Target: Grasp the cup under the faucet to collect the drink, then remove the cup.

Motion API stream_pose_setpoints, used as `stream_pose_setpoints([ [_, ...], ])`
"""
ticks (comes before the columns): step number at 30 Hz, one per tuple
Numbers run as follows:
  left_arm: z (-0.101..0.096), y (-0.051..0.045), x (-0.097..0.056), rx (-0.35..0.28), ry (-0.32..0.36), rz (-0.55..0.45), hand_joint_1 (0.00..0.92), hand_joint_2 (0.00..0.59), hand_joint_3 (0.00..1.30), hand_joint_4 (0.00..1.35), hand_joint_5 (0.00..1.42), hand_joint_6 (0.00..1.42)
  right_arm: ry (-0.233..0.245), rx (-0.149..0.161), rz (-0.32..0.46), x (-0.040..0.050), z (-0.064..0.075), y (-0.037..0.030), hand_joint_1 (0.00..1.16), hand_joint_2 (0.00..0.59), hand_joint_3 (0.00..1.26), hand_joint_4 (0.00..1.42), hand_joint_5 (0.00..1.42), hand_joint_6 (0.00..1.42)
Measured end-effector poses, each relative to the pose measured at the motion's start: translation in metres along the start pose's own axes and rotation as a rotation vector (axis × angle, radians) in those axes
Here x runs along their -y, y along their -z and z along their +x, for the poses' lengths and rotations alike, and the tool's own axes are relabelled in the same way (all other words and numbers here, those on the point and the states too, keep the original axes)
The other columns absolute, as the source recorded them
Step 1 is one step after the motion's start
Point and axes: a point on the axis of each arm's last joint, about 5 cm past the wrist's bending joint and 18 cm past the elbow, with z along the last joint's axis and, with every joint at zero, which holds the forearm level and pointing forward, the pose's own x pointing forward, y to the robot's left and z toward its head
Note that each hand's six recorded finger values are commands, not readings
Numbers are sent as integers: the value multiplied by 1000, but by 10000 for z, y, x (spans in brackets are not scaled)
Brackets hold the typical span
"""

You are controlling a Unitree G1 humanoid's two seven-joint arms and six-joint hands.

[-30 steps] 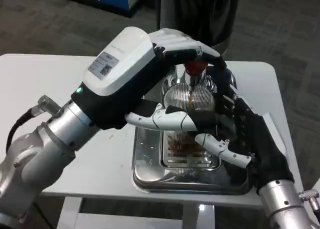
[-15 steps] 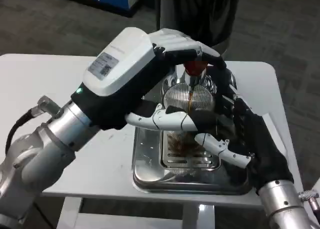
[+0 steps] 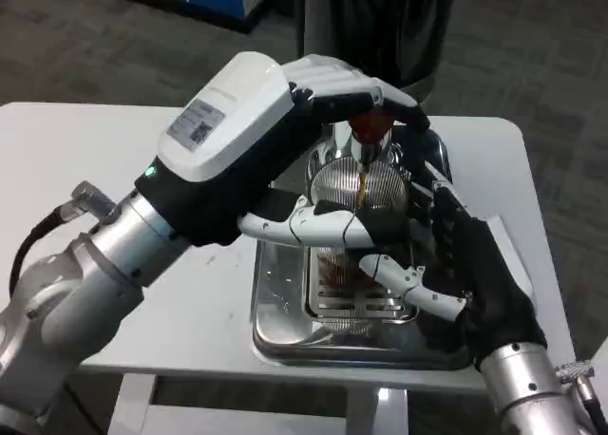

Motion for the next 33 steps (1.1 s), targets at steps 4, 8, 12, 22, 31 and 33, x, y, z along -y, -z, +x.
stream_pose_setpoints([
  [4, -1, 2, 0, 0, 0, 0, 0, 118, 480, 413, 403, 322, -1, -1, -1, -4, 0, 2, 790, 185, 113, 193, 209, 230],
  [8, 1, 4, 0, -1, 0, 0, 0, 118, 479, 410, 403, 315, -1, -3, -1, -5, 1, 4, 790, 185, 113, 193, 209, 230],
  [12, 3, 5, -1, -1, 0, 0, 0, 117, 479, 408, 403, 310, -1, -2, -2, -5, 4, 3, 790, 185, 113, 193, 209, 230],
  [22, 3, 5, 0, -1, 1, 0, 0, 115, 479, 401, 402, 299, 1, -2, -3, 3, 7, 3, 790, 185, 113, 193, 209, 230],
  [31, -3, 6, 7, -6, 0, -8, 0, 107, 459, 379, 378, 284, 0, -2, -5, 5, 7, 5, 790, 185, 113, 193, 209, 230],
  [33, -13, 6, 19, -9, -1, -18, 0, 106, 444, 364, 368, 270, 0, -3, -4, 4, 9, 6, 790, 185, 113, 193, 209, 230],
])
